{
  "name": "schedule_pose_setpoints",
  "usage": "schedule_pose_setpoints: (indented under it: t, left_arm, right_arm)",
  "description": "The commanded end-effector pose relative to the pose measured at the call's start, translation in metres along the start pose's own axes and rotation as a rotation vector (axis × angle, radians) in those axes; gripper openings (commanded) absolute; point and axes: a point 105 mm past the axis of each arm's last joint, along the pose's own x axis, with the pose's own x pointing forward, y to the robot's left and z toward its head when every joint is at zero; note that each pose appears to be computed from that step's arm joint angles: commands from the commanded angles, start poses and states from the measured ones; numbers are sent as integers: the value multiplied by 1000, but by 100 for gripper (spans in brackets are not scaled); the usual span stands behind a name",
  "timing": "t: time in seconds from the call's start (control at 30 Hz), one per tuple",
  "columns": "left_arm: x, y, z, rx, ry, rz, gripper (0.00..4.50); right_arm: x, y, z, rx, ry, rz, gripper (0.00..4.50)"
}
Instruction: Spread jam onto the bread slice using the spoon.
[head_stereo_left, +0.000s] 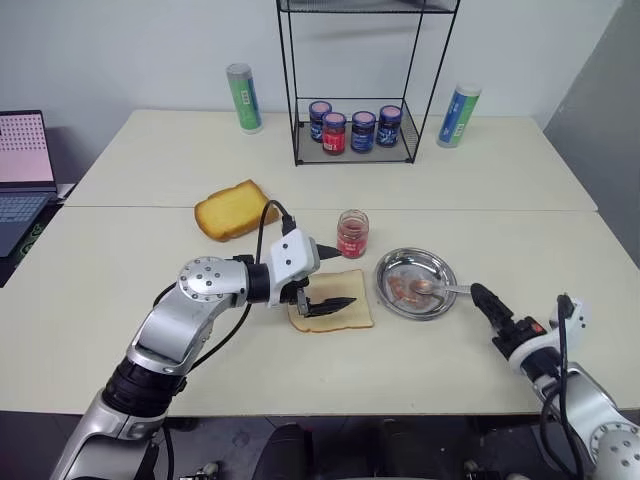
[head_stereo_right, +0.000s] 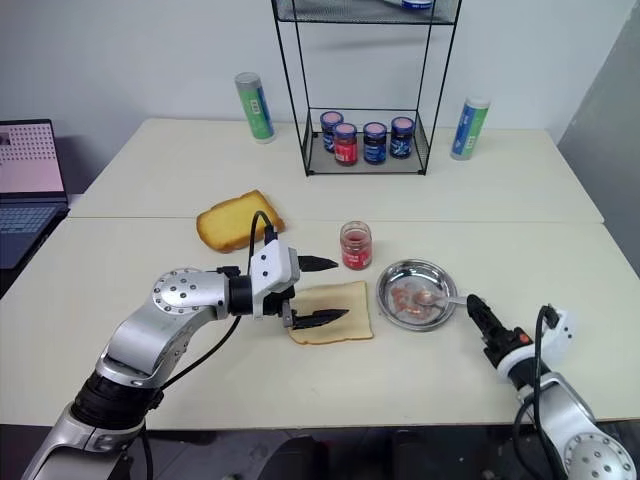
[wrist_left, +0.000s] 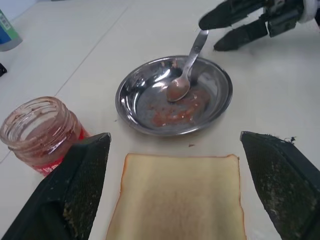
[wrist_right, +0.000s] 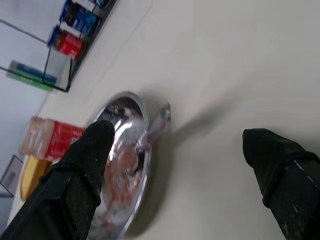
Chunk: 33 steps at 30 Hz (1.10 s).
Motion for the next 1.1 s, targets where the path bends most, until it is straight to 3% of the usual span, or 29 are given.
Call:
schedule_pose_setpoints:
  t: [0.03, 0.3, 1.0, 1.1]
  left_arm:
    - [1, -5, 8, 42, -37, -26, 433]
    - [2, -6, 6, 52, -32, -29, 433]
    - [1, -3, 4, 44, -21, -11, 435]
    - [1, -4, 4, 40, -22, -10, 435]
  right_arm:
    - [11, 10, -2, 22, -9, 34, 450]
    - [23, 16, -6, 92, -25, 60, 450]
    - [30, 16, 0, 156, -83, 67, 18]
    - [29, 17, 3, 157, -94, 69, 8]
